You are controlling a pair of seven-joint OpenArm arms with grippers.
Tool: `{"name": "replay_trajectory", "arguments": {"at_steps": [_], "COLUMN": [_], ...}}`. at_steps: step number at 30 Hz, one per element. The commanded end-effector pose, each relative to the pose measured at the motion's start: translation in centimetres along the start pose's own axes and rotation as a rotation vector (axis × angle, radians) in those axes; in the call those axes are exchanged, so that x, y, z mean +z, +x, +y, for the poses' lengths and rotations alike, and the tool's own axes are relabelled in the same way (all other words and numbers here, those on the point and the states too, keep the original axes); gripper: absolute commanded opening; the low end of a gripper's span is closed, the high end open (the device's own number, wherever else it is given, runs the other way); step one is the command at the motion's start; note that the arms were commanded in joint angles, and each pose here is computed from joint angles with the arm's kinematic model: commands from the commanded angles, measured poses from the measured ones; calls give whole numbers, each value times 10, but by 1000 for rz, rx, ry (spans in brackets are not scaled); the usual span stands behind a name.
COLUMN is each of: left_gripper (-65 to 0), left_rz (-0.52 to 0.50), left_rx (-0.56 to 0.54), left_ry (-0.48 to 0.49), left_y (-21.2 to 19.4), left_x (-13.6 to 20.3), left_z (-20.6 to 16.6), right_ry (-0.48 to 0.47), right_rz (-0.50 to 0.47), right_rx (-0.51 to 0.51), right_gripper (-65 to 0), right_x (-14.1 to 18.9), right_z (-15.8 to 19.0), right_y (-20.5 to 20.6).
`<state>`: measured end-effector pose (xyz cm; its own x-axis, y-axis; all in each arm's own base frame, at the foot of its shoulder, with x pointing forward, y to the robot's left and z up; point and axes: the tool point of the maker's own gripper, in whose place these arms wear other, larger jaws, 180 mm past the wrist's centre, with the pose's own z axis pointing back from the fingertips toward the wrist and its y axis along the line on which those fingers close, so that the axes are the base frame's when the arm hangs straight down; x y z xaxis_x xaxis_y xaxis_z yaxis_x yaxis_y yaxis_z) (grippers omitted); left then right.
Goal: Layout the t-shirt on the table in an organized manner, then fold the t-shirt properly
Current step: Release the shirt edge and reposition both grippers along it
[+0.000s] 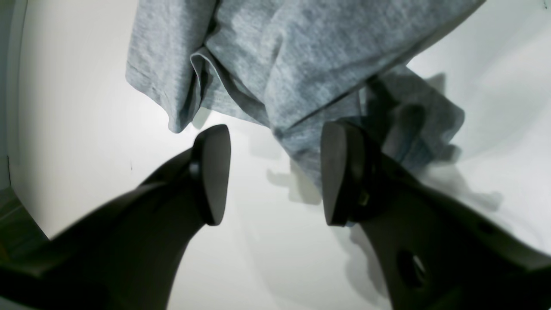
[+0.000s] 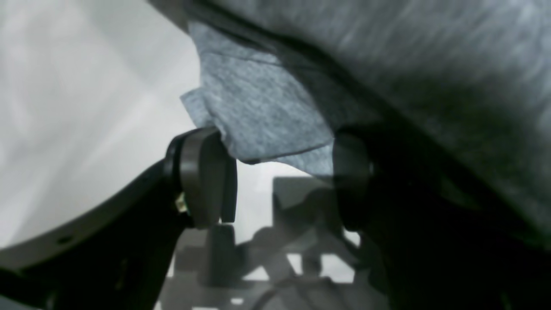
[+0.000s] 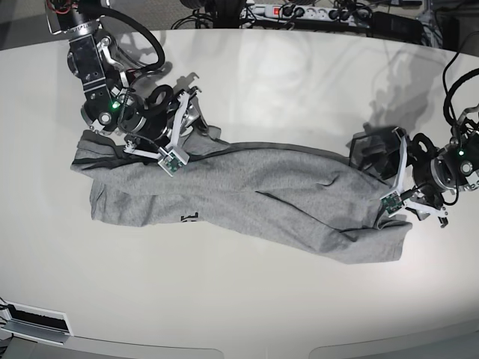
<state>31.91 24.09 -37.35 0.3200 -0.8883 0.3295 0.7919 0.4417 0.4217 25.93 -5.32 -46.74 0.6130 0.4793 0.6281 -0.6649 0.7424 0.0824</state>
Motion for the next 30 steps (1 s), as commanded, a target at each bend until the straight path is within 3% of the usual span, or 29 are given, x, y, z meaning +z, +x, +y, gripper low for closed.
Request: {"name": "replay_trajectory", "arguments": {"at_steps": [1,3,7,14,21,25,30], "left_gripper": [-308,-308,-308,-308,-308,-308,-308], "left_rz": [-27,-36,-36,-24,-20,20,38], "left_rx": [-6,-6,-6,-7,-17,-72,-96], "left_ry": [44,43,43,44,28,-54,-149], "left_y": [6,9,8,6,5,-3,-14], "left_x": [7,7,7,7,7,7,16], "left_z": [18,18,18,18,15,1,-10], "right_ry": [-20,-26,11,-4,-102,-111,-126], "right_rz": [-13,-10,-17,27,-75,0,137], "right_rx": [4,2,37,164,395,498,528], "right_gripper": [-248,-320,-650,-650,-650,-650,-650], "right_x": [1,-1,0,34,112,132,142], "right_z": [-9,-14,-10,-10,-8,-9,-21], "right_y": [8,9,16,48,91,72,36]}}
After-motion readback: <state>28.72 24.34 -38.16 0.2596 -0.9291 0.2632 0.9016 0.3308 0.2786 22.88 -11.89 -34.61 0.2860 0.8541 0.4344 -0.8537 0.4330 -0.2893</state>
